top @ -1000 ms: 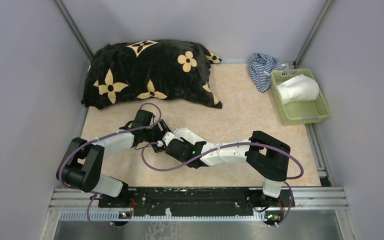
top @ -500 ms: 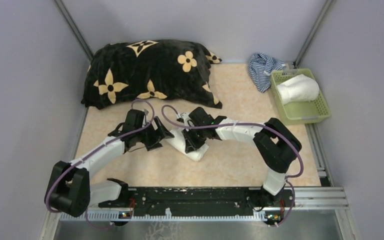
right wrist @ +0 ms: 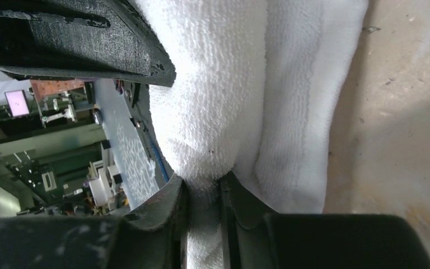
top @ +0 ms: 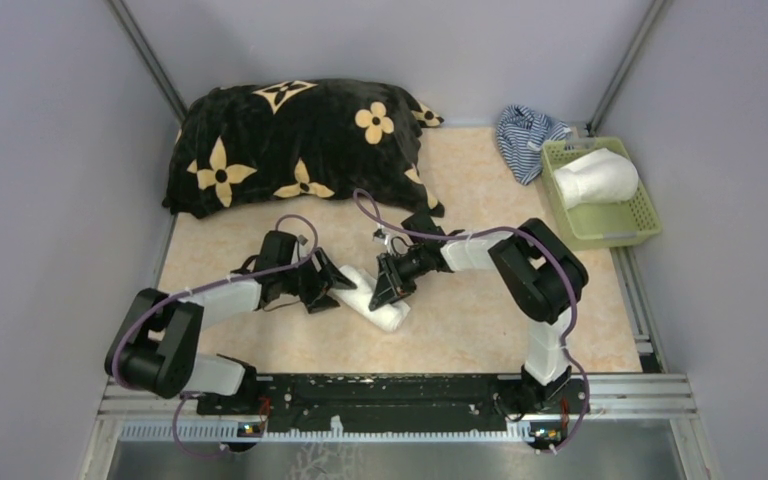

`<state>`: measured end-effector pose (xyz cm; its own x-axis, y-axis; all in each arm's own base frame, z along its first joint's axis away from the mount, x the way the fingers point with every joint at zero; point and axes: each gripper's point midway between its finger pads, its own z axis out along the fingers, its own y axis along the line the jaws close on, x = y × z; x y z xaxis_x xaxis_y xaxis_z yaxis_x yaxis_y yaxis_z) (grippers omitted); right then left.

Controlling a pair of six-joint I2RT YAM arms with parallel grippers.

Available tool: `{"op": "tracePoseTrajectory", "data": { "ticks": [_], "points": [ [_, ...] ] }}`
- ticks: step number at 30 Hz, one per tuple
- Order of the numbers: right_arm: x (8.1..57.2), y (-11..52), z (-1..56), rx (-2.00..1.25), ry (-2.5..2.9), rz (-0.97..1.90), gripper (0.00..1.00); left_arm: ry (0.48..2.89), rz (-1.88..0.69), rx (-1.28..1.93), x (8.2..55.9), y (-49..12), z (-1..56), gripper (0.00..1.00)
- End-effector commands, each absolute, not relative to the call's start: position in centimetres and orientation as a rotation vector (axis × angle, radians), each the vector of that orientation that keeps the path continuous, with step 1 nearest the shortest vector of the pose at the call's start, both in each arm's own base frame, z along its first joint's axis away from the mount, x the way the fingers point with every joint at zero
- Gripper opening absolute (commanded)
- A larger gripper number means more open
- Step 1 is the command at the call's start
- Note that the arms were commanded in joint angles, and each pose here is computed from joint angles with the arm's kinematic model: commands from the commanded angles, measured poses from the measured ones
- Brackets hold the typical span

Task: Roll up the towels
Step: Roll the towel at the center of the board, then pick up the towel at the center of the board.

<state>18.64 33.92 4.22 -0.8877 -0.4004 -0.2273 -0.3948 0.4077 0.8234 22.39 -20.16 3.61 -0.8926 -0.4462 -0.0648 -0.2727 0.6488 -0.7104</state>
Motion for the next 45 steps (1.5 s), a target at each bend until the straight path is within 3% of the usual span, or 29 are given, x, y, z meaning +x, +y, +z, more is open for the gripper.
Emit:
{"op": "tracePoseTrajectory", "data": {
  "ticks": [1, 4, 11, 14, 19, 23, 38, 45],
  "points": [
    [17.1, 31.3, 1.0, 0.667, -2.725, -1.265, 0.22, 2.657, -1.081, -0.641, 23.0, -20.5, 2.1, 0.73],
    [18.9, 30.7, 2.9, 0.752, -2.884, -1.179, 0.34, 2.723, -1.005, -0.714, 22.2, -19.8, 0.6, 0.70],
    [22.7, 30.2, 9.4, 1.195, -3.358, -0.655, 0.60, 2.786, -0.915, -0.787, 21.4, -19.1, -1.1, 0.67],
    [22.8, 31.6, 11.2, 1.434, -3.432, -0.471, 0.64, 2.818, -0.903, -0.785, 21.4, -19.1, -1.6, 0.67],
    [21.7, 34.8, 11.2, 1.828, -3.367, -0.221, 0.66, 2.860, -0.886, -0.799, 20.9, -19.1, -2.4, 0.67],
    [21.4, 35.5, 8.2, 1.936, -3.270, -0.017, 0.67, 2.876, -0.882, -0.790, 20.8, -19.1, -2.7, 0.68],
    [20.5, 31.5, -1.1, 1.892, -3.042, 0.196, 0.64, 2.880, -0.842, -0.692, 22.4, -19.2, -2.4, 0.72],
    [20.2, 29.8, -2.6, 1.802, -3.001, 0.102, 0.52, 2.882, -0.815, -0.628, 23.5, -19.2, -2.7, 0.71]
  ]
}}
